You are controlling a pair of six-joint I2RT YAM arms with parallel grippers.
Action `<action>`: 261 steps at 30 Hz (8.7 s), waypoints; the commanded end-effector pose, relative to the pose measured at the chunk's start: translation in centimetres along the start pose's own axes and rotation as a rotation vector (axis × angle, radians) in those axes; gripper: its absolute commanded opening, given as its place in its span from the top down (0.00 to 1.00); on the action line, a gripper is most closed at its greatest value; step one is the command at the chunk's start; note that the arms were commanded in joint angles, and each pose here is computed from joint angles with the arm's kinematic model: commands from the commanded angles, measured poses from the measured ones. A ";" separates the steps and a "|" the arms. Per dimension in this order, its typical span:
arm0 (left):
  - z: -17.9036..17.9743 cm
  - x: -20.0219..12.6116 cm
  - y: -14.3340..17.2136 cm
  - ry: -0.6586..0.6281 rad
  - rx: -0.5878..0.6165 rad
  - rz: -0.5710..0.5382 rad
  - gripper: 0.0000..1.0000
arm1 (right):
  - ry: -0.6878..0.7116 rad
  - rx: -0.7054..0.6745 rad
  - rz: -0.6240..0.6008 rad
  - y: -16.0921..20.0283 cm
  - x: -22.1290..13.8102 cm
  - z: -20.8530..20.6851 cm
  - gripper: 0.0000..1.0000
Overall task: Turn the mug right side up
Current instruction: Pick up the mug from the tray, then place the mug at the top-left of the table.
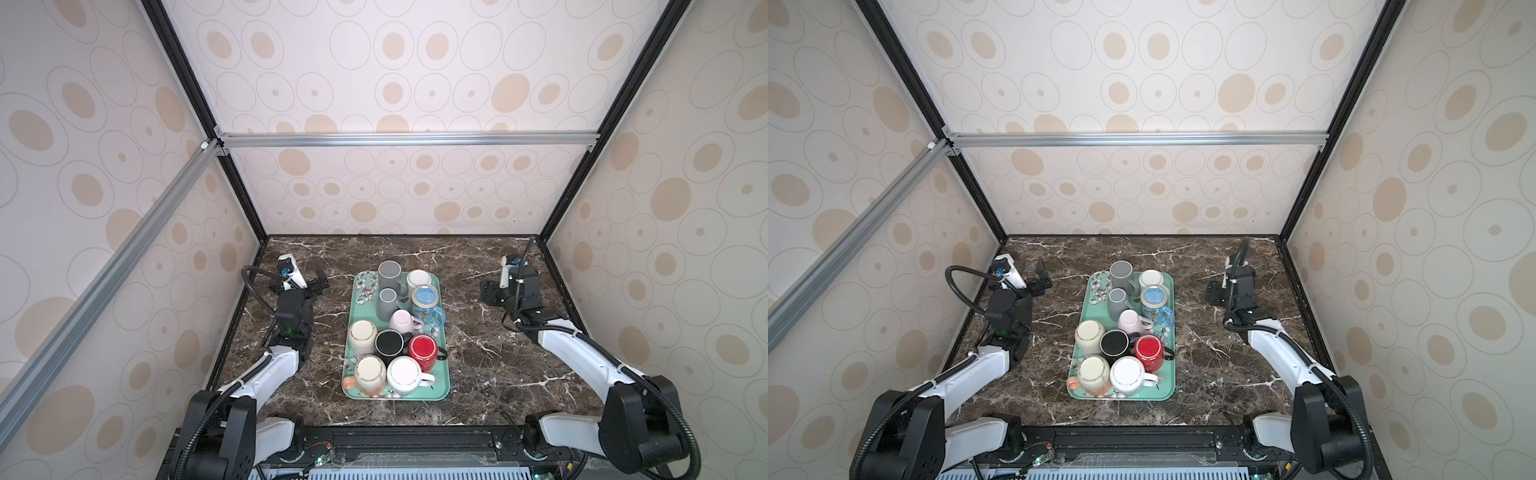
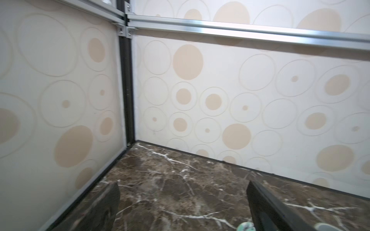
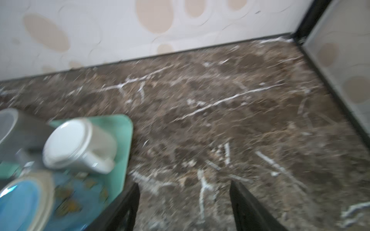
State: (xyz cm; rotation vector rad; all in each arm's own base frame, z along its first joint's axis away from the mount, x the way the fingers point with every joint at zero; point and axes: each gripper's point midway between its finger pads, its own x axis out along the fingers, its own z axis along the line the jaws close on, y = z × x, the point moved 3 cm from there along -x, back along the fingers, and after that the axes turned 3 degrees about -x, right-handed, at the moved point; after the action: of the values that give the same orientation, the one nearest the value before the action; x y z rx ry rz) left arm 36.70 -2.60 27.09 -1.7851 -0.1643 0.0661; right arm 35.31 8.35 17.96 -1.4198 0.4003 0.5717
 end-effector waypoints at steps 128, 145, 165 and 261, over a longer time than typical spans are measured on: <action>-16.8 -8.2 -4.2 1.306 -0.665 0.403 0.34 | -1.142 0.308 -0.079 -12.1 -11.2 24.5 1.00; -17.2 -9.3 -5.9 1.394 -0.677 0.395 0.65 | -1.154 0.323 -0.008 -11.4 -10.2 25.1 1.00; -17.3 -9.3 -6.2 1.374 -0.677 0.425 1.00 | -1.105 0.294 0.084 -10.0 -9.3 25.1 0.58; -7.7 15.8 7.4 0.284 0.445 1.050 0.48 | -0.311 -0.216 0.255 0.1 -3.8 13.6 0.39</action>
State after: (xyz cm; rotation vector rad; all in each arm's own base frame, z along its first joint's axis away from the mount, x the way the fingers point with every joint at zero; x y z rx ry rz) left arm 54.47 -8.97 16.74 -1.2286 0.9971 0.6502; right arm 31.35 21.75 22.30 -1.4131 0.2501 1.0339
